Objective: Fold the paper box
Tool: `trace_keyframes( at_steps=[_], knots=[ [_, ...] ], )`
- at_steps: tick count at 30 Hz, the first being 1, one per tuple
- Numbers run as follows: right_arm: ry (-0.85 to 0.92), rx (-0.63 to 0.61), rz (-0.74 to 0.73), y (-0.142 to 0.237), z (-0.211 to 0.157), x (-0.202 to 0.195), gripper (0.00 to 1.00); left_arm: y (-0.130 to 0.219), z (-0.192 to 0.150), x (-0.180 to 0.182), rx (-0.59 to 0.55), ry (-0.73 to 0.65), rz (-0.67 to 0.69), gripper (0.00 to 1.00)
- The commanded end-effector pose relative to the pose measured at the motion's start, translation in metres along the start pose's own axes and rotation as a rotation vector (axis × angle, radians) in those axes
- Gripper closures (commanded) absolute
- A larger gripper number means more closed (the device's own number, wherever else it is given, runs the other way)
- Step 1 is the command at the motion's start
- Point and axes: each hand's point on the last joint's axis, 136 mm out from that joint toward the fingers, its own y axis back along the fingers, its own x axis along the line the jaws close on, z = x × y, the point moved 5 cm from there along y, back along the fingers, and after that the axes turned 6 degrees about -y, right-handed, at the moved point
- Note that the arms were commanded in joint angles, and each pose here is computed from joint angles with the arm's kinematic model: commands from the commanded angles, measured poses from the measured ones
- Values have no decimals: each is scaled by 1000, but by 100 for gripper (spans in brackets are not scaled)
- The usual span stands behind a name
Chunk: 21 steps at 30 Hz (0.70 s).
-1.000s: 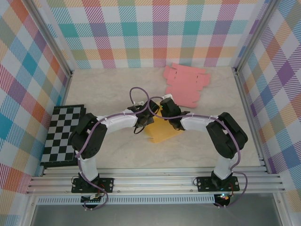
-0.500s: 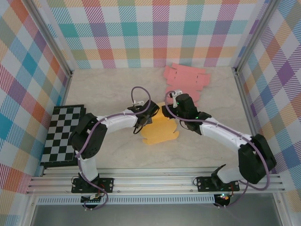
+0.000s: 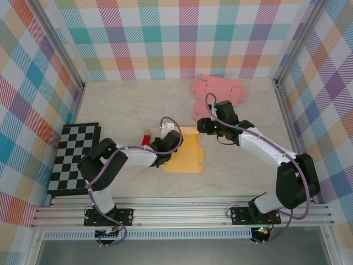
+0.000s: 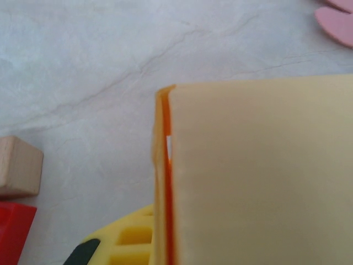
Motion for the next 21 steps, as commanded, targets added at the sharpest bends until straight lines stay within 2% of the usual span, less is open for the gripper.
trace_keyframes(
  at_steps=[1, 11, 16, 21],
  knots=[
    [-58, 66, 74, -11, -8, 6, 55, 7, 14, -5, -120, -22, 20, 100],
    [-79, 98, -15, -23, -22, -15, 57, 2, -5, -4, -89, -35, 27, 100],
    [-68, 117, -38, -29, -27, -21, 67, 0, -8, -6, -70, -39, 17, 100],
    [-71, 135, -42, -34, -32, -25, 71, -1, -7, -8, -55, -44, 16, 100]
  ],
)
